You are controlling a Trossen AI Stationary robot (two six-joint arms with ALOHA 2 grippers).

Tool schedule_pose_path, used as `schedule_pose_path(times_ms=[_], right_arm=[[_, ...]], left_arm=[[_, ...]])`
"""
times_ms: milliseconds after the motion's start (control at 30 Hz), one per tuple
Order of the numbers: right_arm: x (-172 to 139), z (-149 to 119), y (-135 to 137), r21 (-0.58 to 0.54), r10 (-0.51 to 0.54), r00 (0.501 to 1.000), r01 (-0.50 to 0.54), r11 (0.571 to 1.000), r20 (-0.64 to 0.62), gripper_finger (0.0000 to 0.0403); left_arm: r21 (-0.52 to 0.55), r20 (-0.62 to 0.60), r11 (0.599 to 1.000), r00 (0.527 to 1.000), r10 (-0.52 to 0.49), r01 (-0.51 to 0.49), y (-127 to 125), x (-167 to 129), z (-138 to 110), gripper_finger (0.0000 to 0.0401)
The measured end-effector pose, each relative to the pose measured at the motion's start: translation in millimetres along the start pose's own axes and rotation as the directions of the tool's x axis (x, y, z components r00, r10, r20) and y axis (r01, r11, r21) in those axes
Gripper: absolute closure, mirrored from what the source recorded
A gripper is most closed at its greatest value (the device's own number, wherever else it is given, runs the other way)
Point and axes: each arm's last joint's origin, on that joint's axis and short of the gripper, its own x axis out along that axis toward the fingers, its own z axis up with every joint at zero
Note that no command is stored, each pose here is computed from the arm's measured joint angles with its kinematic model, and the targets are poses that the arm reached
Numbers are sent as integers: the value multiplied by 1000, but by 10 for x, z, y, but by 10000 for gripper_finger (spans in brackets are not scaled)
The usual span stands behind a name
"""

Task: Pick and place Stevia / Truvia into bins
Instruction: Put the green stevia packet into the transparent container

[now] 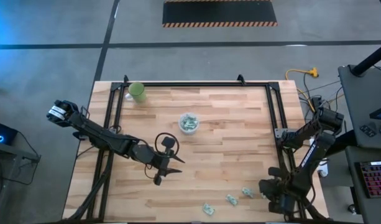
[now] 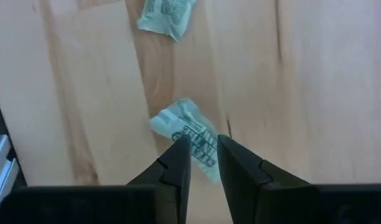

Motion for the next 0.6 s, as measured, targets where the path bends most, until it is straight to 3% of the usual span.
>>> schedule_pose_path(times_ms=[200, 600], right_arm=[[78, -3, 2, -33, 55, 998, -54, 998, 28, 304], [129, -15, -34, -17, 56, 998, -55, 998, 31, 257]], left_arm=[[0, 0, 1000, 1000, 0, 0, 0, 0, -1, 241], [0, -2, 1000, 1000, -1, 1, -1, 0, -5, 241]])
